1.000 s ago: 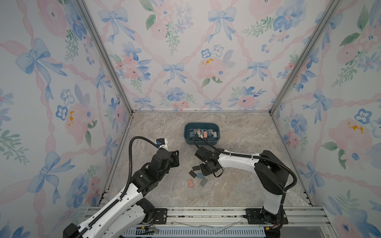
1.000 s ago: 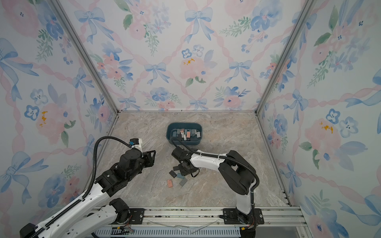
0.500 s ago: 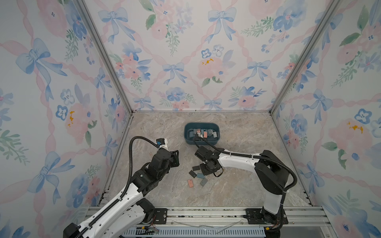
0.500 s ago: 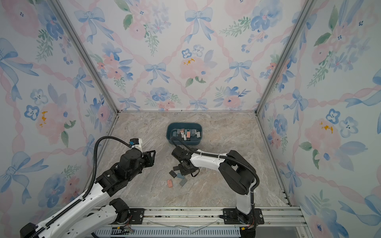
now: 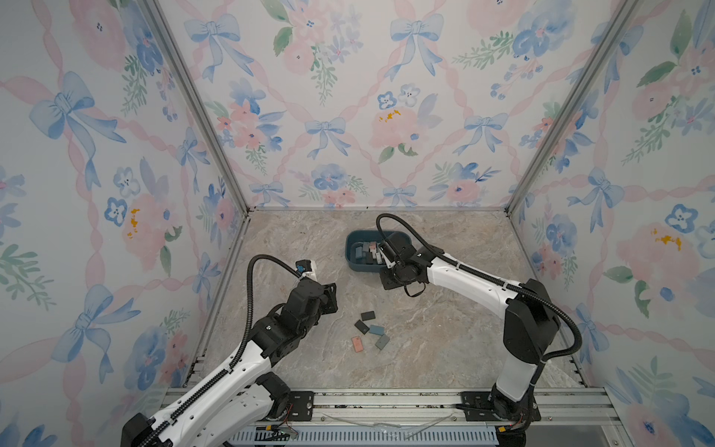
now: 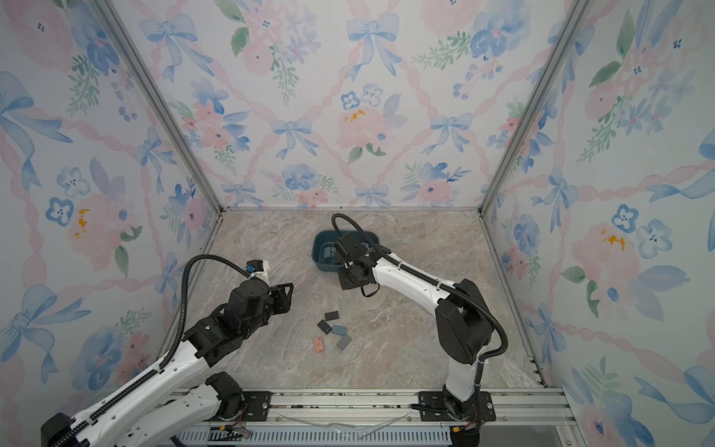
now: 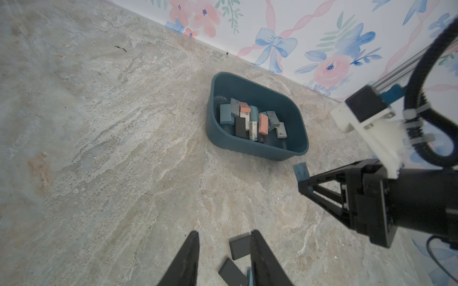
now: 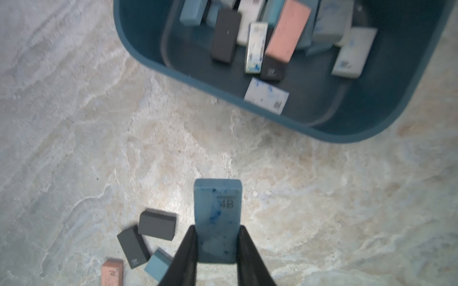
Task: Put the eraser in the storage box
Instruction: Pick up the eraser from the center of the board, then place the eraser in the storage box.
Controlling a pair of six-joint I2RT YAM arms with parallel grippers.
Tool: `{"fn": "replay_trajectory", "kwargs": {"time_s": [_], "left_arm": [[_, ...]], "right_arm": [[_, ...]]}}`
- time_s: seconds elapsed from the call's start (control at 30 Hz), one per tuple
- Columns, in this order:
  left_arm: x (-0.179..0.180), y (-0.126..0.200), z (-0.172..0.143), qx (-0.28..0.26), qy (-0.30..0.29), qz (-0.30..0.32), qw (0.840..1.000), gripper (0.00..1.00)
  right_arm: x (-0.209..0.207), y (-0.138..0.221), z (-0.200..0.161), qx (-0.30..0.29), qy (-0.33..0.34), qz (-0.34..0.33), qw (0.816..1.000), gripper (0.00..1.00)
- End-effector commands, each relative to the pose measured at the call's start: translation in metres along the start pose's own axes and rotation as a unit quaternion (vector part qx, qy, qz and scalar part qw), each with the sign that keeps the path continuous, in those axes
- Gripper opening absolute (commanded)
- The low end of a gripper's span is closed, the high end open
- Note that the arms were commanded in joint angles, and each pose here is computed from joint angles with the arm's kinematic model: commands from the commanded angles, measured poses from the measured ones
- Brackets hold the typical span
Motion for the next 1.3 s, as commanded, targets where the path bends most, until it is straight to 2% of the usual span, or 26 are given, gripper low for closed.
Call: {"fn": "replay_trajectory", "kwargs": {"time_s": [0.0,0.23,0.5,0.9,1.13,1.27], "left_arm": [[0.003,-0.004,-0.007,0.01,0.007,0.01,1.0,0.37],[0.003,-0.01,-0.017,0.033,0.02,0.008,0.999,0.36],[0.003,-0.014,-0.029,0.051,0.031,0.01,0.998,0.35],[0.003,-0.016,-0.031,0.055,0.028,0.013,0.998,0.35],[0.003,-0.016,-0.033,0.059,0.028,0.012,0.998,0.34],[0.004,-0.016,-0.035,0.064,0.027,0.011,0.998,0.35]], "right_arm": [[-0.008,-0.005,0.022,0.003,0.013,-0.004,1.0,0.27],[-0.017,-0.028,0.061,0.0,0.001,-0.003,1.0,0.27],[-0.02,-0.064,0.086,0.015,0.004,-0.016,1.0,0.27],[-0.024,-0.1,0.09,0.041,-0.002,-0.027,0.999,0.33],[-0.026,-0.104,0.089,0.046,-0.005,-0.031,0.998,0.42],[-0.027,-0.091,0.092,0.038,-0.004,-0.036,0.999,0.44]]}}
Point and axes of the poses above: each gripper's point midway between its finger pads, its own y axis back along the fingers, its own x axis along the line the jaws close on, z = x × y, the point moved 6 cm from there along y, back along the fingers, and after that the axes turned 4 degrees about -y, right-handed, at the moved point
